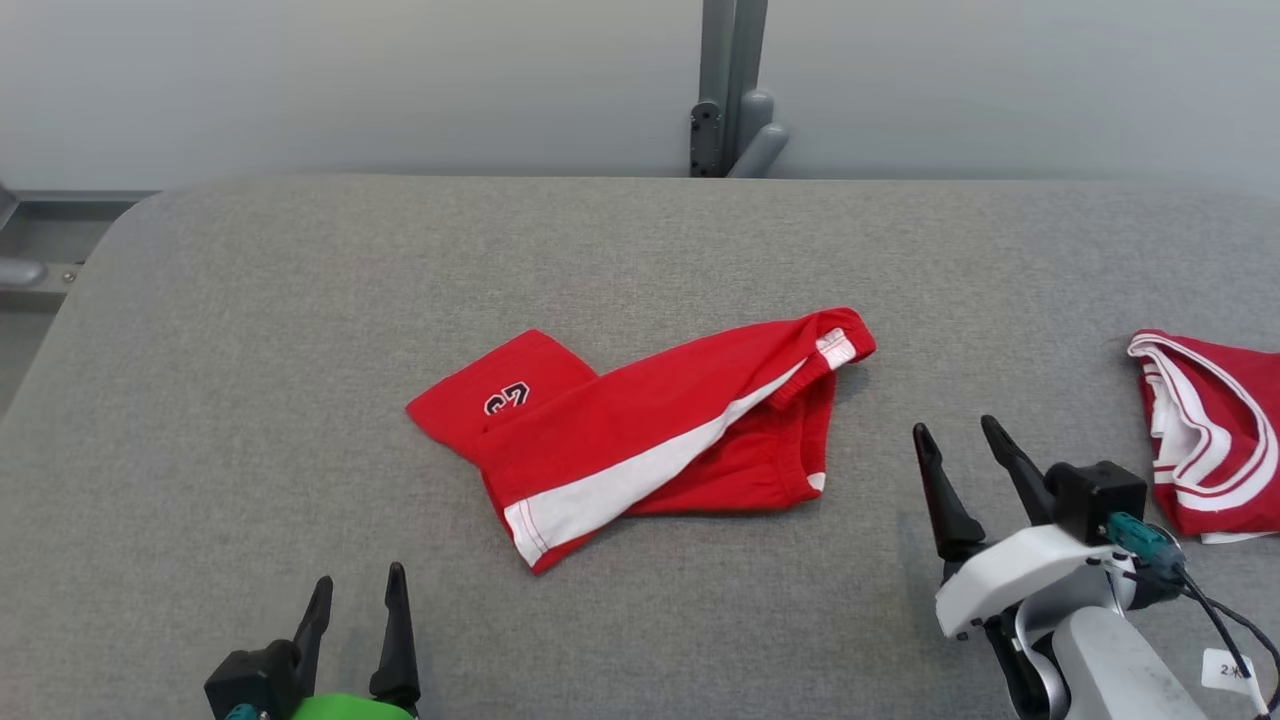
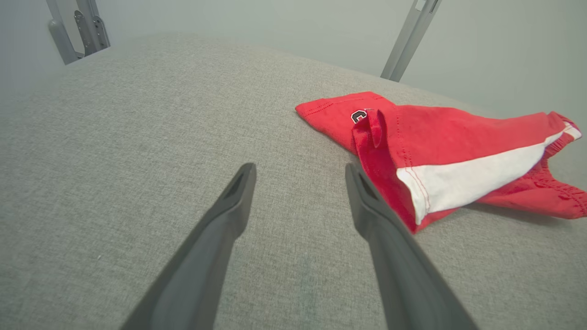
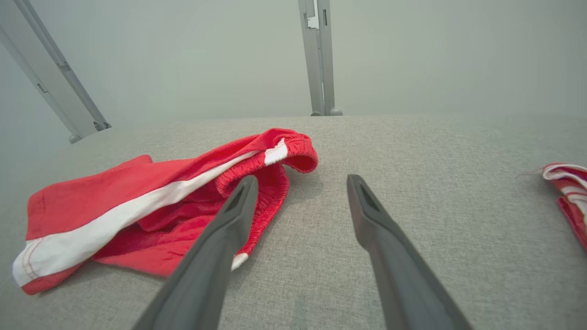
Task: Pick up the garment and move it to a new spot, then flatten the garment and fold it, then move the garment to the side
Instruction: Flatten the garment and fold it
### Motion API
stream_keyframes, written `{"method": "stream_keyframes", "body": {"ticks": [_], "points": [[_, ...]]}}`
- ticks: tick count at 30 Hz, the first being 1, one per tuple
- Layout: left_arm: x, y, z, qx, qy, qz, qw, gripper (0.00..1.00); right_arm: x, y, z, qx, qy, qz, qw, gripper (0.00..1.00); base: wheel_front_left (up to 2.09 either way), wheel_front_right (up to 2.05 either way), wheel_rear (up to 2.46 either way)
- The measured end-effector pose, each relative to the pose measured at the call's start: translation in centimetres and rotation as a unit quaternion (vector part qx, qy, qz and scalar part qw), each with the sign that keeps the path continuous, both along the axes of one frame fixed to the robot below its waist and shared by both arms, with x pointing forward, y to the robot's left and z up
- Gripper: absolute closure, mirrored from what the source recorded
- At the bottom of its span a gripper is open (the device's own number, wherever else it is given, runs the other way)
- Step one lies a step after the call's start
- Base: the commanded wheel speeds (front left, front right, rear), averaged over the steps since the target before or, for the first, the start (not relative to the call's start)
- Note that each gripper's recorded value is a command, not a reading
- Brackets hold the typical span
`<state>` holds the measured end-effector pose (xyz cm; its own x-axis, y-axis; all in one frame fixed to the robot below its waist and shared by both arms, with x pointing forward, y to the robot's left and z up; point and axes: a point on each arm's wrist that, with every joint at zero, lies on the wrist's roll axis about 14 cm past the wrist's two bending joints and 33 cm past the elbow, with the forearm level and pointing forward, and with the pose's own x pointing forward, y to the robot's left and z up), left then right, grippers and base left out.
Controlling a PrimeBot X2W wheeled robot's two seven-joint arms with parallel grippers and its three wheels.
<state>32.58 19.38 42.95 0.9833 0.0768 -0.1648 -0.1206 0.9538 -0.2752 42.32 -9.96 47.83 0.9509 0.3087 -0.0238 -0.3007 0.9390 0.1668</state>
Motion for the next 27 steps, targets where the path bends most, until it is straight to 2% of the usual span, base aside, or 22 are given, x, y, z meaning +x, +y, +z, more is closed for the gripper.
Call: {"method": "stream_keyframes", "body": {"ticks": [7, 12, 18, 23, 27], "points": [[1.2, -1.3, 0.9, 0.005, -0.016, -0.025, 1.000, 0.00, -3.0, -4.7, 0.2, -0.003, -0.010, -0.068, 0.998, 0.00, 0.00, 0.00, 0.00], [1.9, -2.6, 1.2, 0.004, -0.022, -0.047, 0.999, 0.00, -5.0, -5.7, -1.0, -0.001, 0.008, -0.085, 0.996, 0.00, 0.00, 0.00, 0.00], [1.9, -3.4, 1.0, 0.002, -0.017, -0.060, 0.998, 0.00, -4.8, -3.3, -1.5, 0.005, 0.018, -0.054, 0.998, 0.00, 0.00, 0.00, 0.00], [2.3, -2.8, 0.9, 0.002, -0.016, -0.051, 0.999, 0.00, -2.1, -0.1, -0.6, 0.006, 0.008, -0.006, 1.000, 0.00, 0.00, 0.00, 0.00], [2.1, -1.7, 0.2, -0.003, -0.005, -0.031, 1.000, 0.00, 0.5, 2.8, -1.4, -0.016, 0.019, 0.044, 0.999, 0.00, 0.00, 0.00, 0.00]]}}
